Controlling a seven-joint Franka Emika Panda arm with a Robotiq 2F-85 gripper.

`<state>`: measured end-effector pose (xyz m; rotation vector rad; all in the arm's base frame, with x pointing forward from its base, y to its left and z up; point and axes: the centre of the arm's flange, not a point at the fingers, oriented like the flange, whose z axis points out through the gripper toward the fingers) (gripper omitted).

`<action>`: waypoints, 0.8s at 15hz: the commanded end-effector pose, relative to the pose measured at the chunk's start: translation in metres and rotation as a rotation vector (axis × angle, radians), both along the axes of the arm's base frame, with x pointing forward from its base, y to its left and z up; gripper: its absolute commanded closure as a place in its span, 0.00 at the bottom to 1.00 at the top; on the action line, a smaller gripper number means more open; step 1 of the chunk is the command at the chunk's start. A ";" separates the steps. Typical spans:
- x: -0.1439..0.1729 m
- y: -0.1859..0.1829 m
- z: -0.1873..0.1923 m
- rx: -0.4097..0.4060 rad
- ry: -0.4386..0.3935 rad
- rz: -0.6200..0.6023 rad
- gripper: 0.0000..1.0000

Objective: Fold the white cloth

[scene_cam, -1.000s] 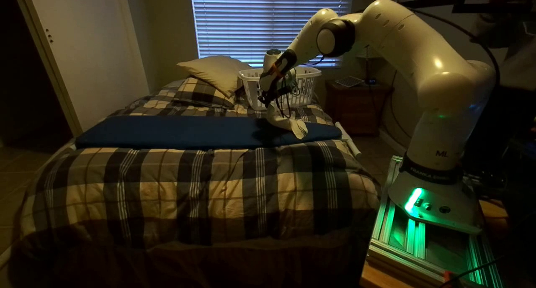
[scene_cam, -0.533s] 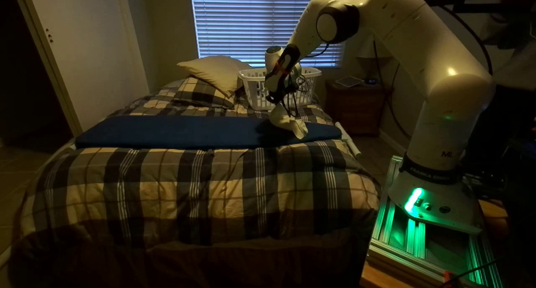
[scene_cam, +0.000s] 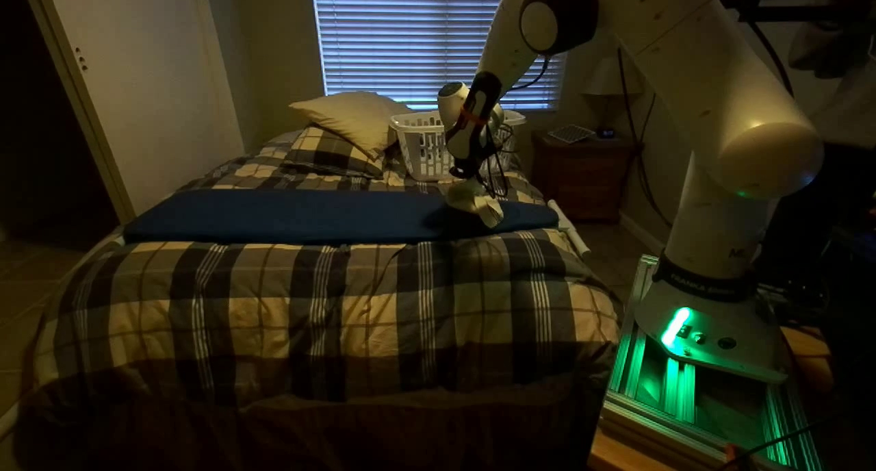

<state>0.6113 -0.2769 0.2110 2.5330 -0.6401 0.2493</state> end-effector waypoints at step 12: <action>-0.066 0.031 0.009 -0.176 0.210 0.047 0.95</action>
